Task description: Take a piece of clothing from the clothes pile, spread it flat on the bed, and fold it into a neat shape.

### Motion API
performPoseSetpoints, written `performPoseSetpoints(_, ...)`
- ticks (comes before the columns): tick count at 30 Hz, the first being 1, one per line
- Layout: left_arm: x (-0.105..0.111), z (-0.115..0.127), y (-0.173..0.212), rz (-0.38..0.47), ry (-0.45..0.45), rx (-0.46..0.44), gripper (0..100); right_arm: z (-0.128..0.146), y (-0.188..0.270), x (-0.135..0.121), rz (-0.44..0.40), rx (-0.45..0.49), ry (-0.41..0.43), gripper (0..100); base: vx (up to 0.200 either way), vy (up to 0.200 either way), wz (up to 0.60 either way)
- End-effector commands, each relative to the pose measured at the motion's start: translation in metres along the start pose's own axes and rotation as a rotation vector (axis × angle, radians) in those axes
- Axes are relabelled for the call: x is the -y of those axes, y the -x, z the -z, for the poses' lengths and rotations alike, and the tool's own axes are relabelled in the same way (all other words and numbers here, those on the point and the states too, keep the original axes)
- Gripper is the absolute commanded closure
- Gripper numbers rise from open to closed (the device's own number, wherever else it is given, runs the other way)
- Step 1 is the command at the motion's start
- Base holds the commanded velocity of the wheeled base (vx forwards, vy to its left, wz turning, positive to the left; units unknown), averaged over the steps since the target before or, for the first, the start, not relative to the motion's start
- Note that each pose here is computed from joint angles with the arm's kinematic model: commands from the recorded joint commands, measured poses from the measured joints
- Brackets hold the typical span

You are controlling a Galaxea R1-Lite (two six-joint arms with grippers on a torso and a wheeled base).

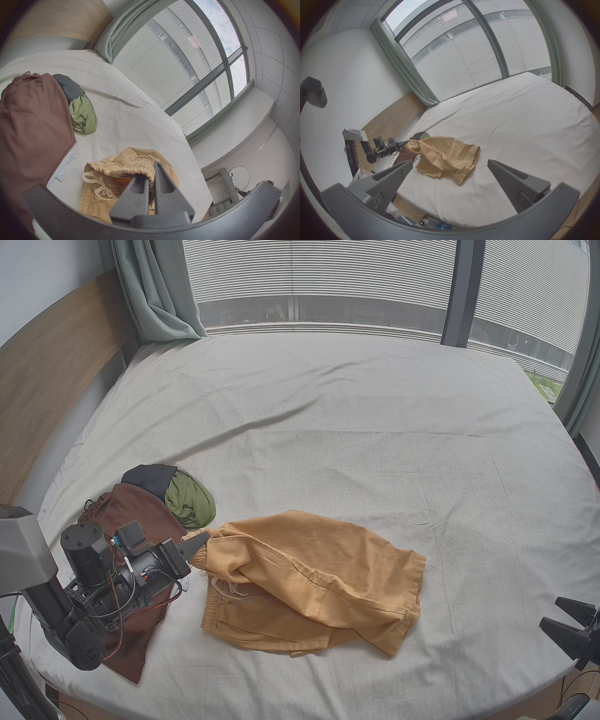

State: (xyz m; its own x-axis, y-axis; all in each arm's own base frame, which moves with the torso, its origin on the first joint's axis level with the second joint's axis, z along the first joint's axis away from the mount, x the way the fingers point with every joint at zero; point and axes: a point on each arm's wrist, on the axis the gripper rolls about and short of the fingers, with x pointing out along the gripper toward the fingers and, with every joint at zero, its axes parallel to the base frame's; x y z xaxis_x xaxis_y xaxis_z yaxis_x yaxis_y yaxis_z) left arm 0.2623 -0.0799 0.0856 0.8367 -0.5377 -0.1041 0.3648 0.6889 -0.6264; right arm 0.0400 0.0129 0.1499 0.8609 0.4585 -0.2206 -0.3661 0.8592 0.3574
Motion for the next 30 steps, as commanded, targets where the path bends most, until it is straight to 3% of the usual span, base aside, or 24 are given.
performPoseSetpoints(1,0.002,-0.001,0.001,0.007,-0.003,0.004,100,0.000,-0.014,0.002,-0.035,-0.109,-0.001,0,0.000,0.000,0.00)
performPoseSetpoints(8,0.002,0.000,0.002,0.004,-0.023,0.001,100,0.006,-0.028,0.002,-0.098,-0.225,0.033,0,0.000,0.000,0.00)
performPoseSetpoints(19,0.002,0.001,0.003,0.001,-0.025,-0.003,100,-0.021,-0.059,-0.003,-0.193,-0.281,0.018,0,0.000,0.000,0.00)
performPoseSetpoints(30,0.001,0.000,0.002,0.001,-0.027,0.002,100,-0.018,-0.097,0.015,-0.136,-0.289,-0.035,0,0.000,0.000,0.00)
